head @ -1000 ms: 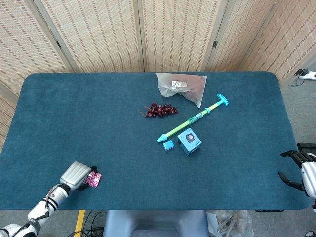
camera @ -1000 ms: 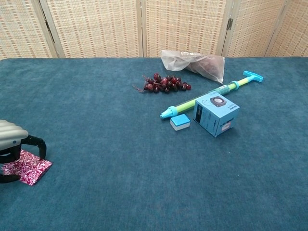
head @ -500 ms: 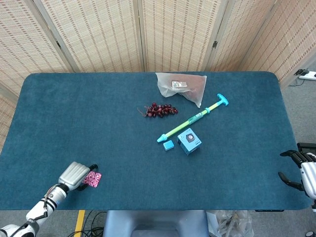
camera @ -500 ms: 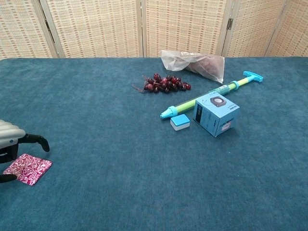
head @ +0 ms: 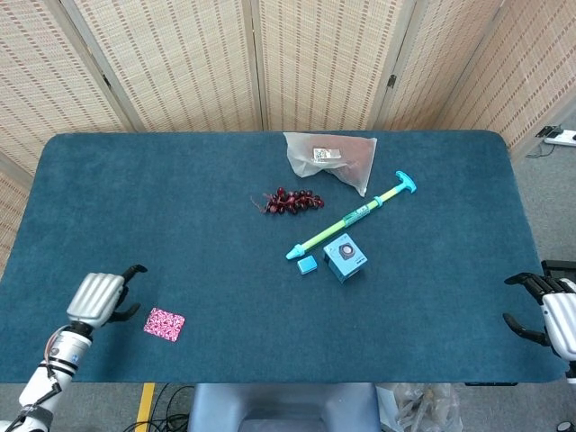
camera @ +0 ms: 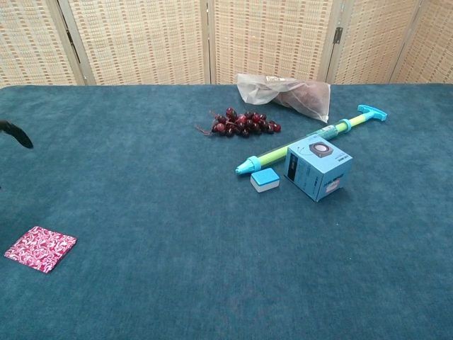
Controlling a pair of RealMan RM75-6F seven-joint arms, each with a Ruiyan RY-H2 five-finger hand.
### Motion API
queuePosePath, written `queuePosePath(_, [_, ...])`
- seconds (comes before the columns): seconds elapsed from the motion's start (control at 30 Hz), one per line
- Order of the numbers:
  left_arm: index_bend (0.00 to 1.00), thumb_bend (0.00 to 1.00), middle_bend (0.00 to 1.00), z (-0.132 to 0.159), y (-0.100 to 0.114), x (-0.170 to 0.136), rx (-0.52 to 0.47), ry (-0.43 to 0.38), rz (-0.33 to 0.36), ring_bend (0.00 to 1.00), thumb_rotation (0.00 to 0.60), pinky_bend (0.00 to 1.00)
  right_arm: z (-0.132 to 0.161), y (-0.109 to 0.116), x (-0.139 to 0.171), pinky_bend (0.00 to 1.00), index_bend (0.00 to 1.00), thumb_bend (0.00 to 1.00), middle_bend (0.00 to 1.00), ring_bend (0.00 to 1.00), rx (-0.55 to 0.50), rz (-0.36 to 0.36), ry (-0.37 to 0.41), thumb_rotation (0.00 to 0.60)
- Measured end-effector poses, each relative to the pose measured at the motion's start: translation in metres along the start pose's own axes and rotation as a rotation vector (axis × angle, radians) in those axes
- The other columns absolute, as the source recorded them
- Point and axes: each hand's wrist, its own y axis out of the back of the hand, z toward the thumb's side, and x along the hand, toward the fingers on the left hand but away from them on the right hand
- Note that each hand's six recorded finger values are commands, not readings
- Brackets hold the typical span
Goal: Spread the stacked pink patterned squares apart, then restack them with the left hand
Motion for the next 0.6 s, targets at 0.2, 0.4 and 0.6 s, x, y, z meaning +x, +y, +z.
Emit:
queuePosePath(0.2, [0.29, 0.34, 0.49, -0.035, 0.019, -0.019, -0.03, 0.142, 0.156, 0.37, 0.6, 0.55, 0.004, -0.004, -0.007, 0.32, 0.25, 0.31, 0.3, 0.25, 0.001, 0.039, 0.033, 0.6])
queuePosePath(0.4, [0.28, 0.34, 0.34, -0.049, 0.021, -0.047, 0.008, 0.207, 0.231, 0.21, 0.6, 0.35, 0.007, -0.002, -0.01, 0.27, 0.21, 0.31, 0.24, 0.18, -0.02, 0.003, 0.048, 0.6])
queuePosePath(0.6, [0.28, 0.34, 0.33, -0.046, 0.021, -0.074, 0.073, 0.195, 0.272, 0.21, 0.6, 0.3, 0.004, -0.001, -0.003, 0.27, 0.2, 0.3, 0.23, 0.18, -0.028, -0.028, 0.02, 0.6])
